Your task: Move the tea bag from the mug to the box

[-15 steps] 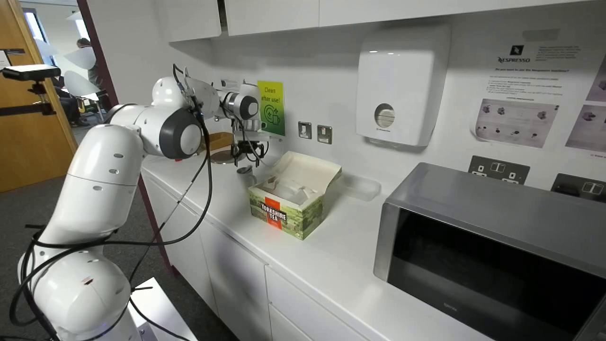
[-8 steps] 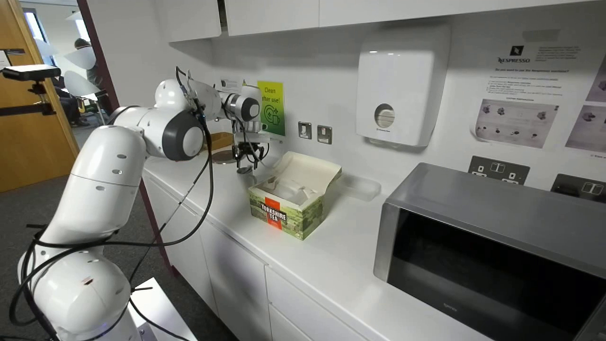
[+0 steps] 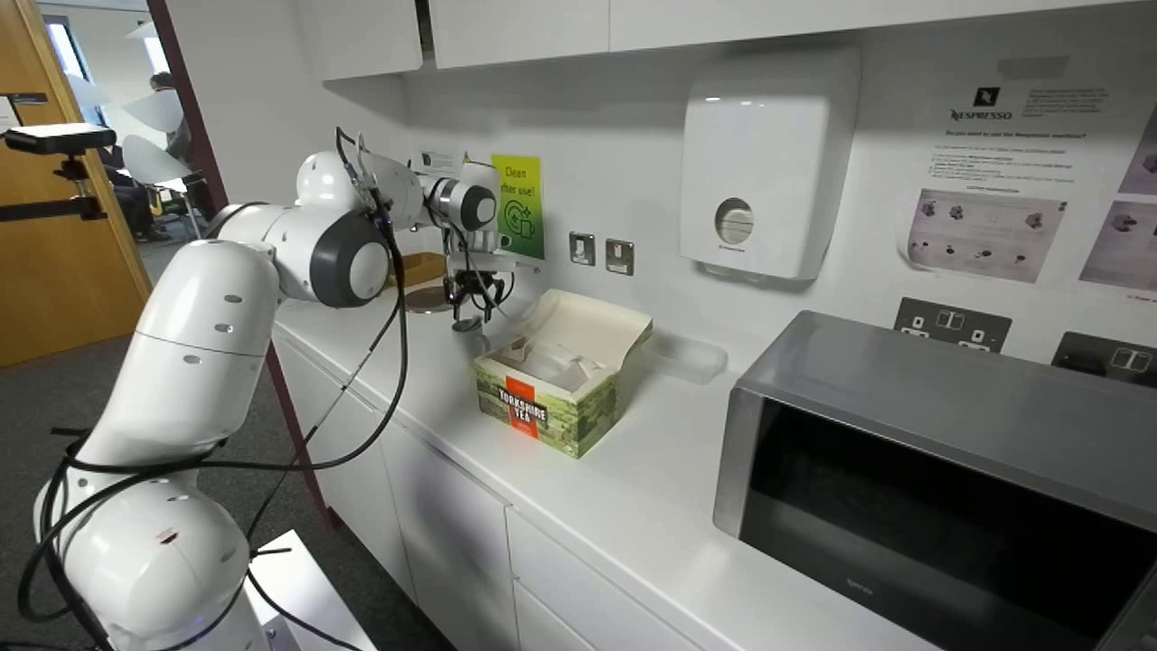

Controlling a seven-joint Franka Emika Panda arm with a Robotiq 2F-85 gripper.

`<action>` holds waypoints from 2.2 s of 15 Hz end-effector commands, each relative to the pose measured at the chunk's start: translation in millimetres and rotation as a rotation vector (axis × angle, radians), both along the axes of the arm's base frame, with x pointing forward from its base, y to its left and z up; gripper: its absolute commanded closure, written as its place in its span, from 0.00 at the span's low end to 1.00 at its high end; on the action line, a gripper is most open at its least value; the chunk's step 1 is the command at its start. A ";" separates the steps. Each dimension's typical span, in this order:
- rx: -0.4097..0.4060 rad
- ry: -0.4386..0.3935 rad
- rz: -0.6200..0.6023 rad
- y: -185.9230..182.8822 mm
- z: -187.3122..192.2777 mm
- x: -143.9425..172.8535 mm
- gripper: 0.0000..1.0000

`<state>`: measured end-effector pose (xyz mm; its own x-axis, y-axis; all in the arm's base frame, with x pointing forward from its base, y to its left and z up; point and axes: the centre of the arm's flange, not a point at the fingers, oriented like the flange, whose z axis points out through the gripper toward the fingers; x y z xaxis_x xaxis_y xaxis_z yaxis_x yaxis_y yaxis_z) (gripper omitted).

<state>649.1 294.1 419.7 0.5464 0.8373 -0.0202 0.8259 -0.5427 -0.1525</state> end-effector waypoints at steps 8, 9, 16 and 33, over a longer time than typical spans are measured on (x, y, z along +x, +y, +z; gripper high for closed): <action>0.019 0.018 -0.009 -3.3 15.7 8.3 0.96; 0.019 0.019 -0.009 -3.3 15.5 8.4 1.00; 0.020 0.018 -0.011 -3.5 16.8 8.2 1.00; 0.021 -0.093 0.033 17.8 104.1 -39.2 1.00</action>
